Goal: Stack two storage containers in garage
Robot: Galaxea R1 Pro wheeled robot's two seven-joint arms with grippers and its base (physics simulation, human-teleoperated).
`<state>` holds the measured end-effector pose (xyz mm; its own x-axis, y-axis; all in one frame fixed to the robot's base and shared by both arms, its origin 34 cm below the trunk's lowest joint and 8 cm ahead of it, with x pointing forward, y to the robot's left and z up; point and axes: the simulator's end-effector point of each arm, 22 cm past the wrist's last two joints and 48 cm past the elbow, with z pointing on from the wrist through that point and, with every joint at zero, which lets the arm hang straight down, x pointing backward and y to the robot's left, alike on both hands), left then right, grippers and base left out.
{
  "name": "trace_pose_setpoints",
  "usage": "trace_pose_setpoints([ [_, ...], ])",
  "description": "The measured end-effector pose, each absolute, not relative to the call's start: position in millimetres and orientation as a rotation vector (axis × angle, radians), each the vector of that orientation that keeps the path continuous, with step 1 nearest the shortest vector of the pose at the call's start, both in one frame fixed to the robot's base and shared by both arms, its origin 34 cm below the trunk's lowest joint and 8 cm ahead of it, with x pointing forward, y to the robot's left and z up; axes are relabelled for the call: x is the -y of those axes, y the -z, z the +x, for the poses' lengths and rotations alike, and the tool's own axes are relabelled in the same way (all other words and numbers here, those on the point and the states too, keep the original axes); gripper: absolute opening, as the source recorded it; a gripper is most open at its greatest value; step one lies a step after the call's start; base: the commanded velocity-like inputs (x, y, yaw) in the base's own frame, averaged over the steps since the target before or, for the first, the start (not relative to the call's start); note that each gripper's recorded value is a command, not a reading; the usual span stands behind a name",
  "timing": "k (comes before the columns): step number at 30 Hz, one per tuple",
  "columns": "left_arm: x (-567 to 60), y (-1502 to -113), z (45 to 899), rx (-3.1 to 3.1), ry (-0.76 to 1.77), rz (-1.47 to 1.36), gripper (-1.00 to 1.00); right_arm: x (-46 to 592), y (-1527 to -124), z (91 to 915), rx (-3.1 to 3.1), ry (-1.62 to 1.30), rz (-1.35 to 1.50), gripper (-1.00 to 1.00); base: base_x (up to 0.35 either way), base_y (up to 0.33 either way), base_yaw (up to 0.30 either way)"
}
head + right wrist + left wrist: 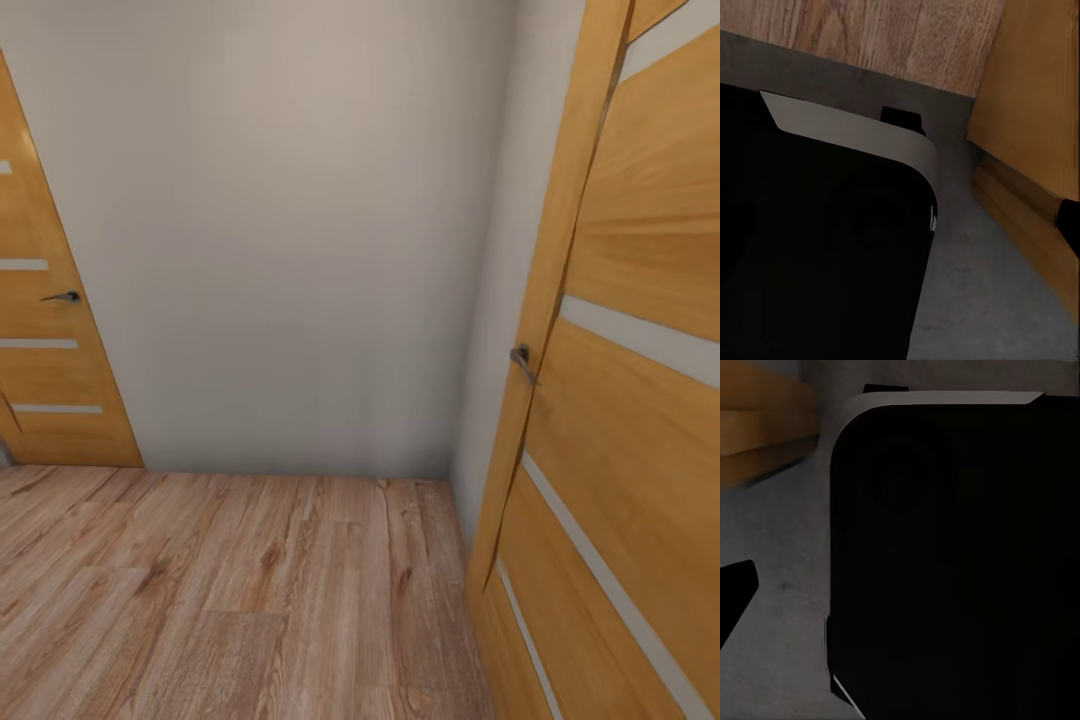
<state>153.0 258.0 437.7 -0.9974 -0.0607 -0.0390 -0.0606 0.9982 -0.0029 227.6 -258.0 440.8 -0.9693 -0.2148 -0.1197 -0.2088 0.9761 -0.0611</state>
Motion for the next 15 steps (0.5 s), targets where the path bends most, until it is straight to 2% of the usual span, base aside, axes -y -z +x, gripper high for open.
trace_pose_setpoints([
  [3, -258.0, -437.7, 153.0, -3.101, 0.003, -0.094, 1.00, 258.0, -440.8, 227.6, -2.998, 0.073, -0.322, 1.00, 0.000, -0.173, 0.000],
  [9, -258.1, -437.7, 153.1, -3.101, 0.003, -0.094, 1.00, 257.9, -440.8, 227.6, -2.998, 0.072, -0.322, 1.00, 0.001, -0.029, 0.000],
  [15, -259.1, -437.8, 153.0, -3.101, 0.001, -0.093, 1.00, 257.9, -440.9, 227.5, -2.997, 0.072, -0.323, 1.00, 0.173, -0.002, 0.000],
])
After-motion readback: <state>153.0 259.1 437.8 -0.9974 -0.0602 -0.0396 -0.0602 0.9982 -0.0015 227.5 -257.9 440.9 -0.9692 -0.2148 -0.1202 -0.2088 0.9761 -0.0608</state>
